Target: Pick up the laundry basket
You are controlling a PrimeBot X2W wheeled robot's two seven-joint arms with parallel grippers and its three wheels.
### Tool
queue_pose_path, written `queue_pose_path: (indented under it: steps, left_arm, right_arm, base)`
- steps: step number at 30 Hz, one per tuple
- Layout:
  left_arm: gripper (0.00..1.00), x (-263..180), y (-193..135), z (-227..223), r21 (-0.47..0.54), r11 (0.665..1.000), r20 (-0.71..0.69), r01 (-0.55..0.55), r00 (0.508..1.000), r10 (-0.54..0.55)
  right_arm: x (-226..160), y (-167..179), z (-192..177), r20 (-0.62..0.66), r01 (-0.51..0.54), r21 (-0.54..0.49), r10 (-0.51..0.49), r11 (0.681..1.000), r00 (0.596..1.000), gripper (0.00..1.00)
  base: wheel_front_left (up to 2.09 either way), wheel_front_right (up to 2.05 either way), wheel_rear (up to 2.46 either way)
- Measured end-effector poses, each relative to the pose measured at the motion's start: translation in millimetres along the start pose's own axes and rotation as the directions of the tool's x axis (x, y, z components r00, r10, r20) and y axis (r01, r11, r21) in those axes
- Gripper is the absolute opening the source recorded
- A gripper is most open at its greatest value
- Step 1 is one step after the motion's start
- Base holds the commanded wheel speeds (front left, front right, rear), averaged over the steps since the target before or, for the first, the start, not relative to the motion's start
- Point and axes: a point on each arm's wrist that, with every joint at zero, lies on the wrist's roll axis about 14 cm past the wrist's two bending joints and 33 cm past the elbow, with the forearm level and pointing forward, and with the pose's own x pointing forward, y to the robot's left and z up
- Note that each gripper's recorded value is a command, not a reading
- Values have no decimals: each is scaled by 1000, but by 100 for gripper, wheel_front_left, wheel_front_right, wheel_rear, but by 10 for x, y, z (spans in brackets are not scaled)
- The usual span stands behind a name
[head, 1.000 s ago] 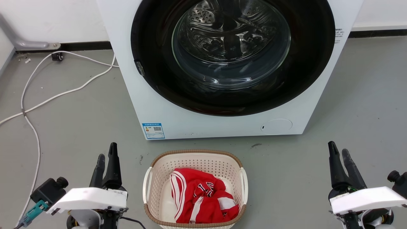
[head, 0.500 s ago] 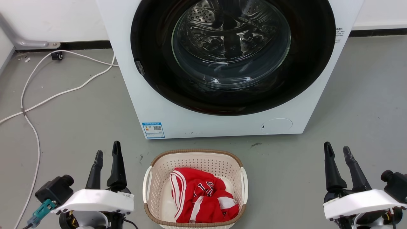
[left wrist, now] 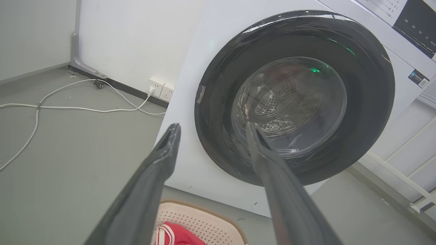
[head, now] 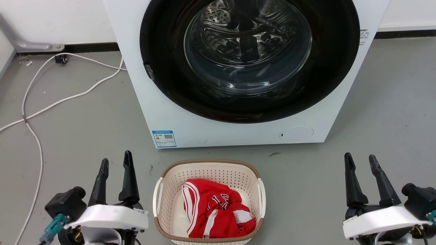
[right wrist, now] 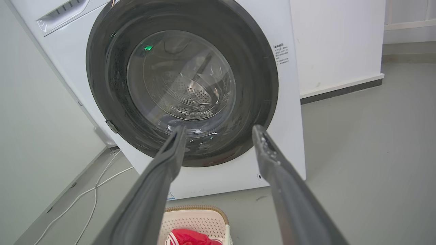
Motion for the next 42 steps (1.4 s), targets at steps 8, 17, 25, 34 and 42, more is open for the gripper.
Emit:
queue_pose_path:
  steps: [8, 17, 25, 34, 42]
  left_arm:
    - [100, -21, -12, -10, 83, 997, 6, 10, 1000, -11]
    - [100, -37, -20, -12, 185, 983, 17, 10, 1000, -13]
    - [100, -36, -71, 48, 245, 969, 45, 21, 998, -33]
    - [100, -52, -111, 94, 307, 951, 64, 44, 996, -67]
    - [100, -87, -87, 110, 361, 932, 74, 40, 995, -72]
  right_arm:
    - [-18, 31, 0, 5, -17, -84, 18, 996, 1000, 100]
    - [-31, 69, 6, 10, -37, -166, 39, 986, 999, 100]
    - [-35, 107, 31, 20, -53, -235, 60, 971, 998, 100]
    - [-41, 156, 37, 25, -74, -305, 85, 949, 996, 100]
    - [-50, 193, 43, 27, -88, -355, 104, 931, 994, 100]
  base:
    - [0, 0, 0]
    - [0, 0, 0]
    - [0, 0, 0]
    - [0, 0, 0]
    - [0, 0, 0]
